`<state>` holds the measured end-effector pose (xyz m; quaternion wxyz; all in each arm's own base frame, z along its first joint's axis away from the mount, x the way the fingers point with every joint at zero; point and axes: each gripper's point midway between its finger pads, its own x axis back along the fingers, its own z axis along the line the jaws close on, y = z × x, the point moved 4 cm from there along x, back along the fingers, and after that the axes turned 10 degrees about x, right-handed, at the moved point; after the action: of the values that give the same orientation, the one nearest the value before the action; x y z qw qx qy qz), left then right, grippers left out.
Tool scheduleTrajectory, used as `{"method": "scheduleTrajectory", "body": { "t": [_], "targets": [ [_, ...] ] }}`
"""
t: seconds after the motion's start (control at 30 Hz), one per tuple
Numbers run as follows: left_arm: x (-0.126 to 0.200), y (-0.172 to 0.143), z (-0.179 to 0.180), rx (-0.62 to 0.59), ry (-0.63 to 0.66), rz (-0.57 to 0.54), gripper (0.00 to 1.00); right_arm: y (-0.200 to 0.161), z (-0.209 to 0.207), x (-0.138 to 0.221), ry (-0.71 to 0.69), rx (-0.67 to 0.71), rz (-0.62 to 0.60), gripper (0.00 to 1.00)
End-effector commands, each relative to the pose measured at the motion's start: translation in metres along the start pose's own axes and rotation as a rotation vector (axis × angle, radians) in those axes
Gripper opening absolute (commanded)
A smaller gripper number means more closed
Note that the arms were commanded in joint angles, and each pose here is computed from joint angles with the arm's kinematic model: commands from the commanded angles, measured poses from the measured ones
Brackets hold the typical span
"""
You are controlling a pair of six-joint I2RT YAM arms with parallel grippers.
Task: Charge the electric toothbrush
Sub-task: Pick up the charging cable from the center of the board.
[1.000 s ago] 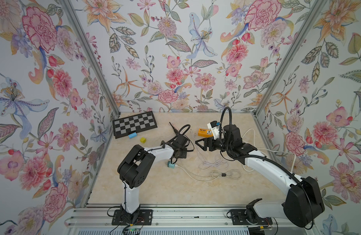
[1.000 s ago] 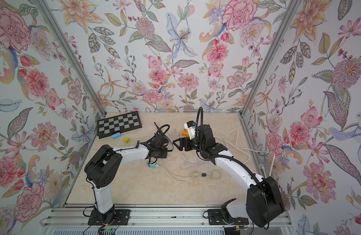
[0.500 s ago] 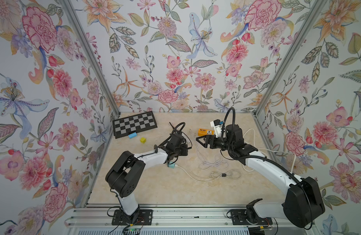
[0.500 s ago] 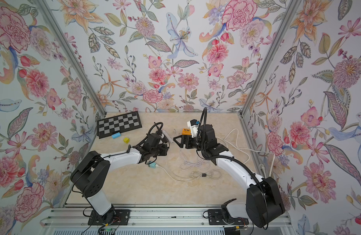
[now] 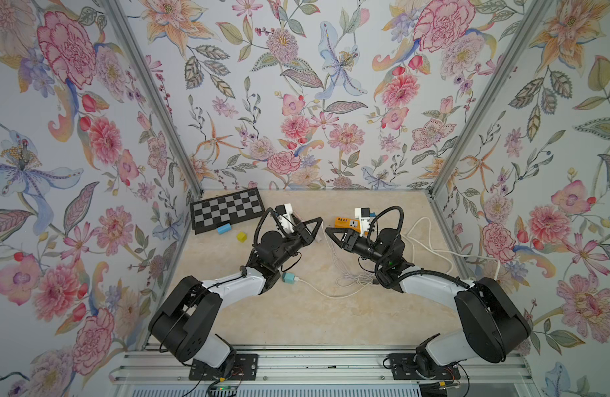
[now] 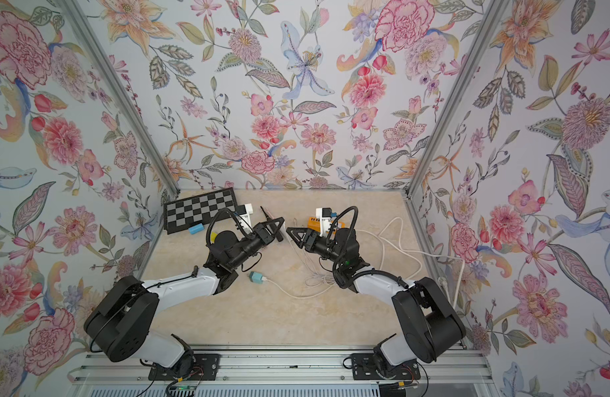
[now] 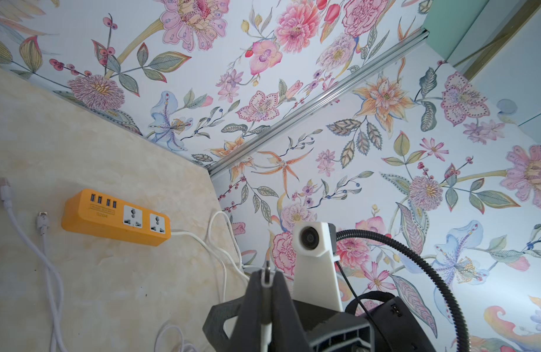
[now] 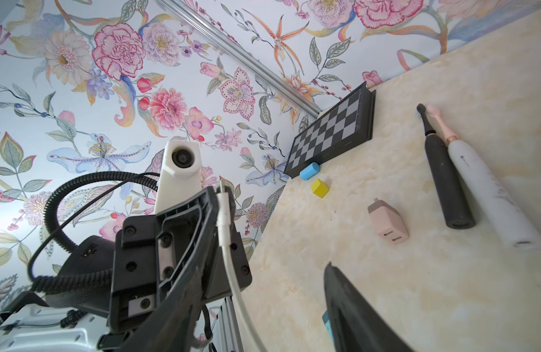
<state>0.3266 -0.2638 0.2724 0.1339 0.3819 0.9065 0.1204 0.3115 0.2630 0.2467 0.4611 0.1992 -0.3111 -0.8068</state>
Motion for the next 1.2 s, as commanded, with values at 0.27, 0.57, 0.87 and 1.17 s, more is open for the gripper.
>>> {"method": "scheduleTrajectory", "body": {
  "t": [0.27,0.57,0.87,1.17],
  "targets": [
    [0.012,0.007,-0.021,0.082,-0.134,-0.081,0.00,0.013,0.034,-0.026,0.171,-0.022,-0.109,0.53],
    [0.015,0.008,-0.025,0.099,-0.166,-0.094,0.00,0.018,0.035,-0.033,0.193,-0.032,-0.138,0.11],
    [0.017,0.007,-0.025,0.119,-0.191,-0.095,0.00,0.023,0.048,-0.043,0.248,-0.017,-0.126,0.02],
    [0.033,0.039,-0.009,-0.327,0.265,-0.244,0.57,0.024,0.023,-0.023,0.108,0.058,-0.063,0.00]
  ]
}}
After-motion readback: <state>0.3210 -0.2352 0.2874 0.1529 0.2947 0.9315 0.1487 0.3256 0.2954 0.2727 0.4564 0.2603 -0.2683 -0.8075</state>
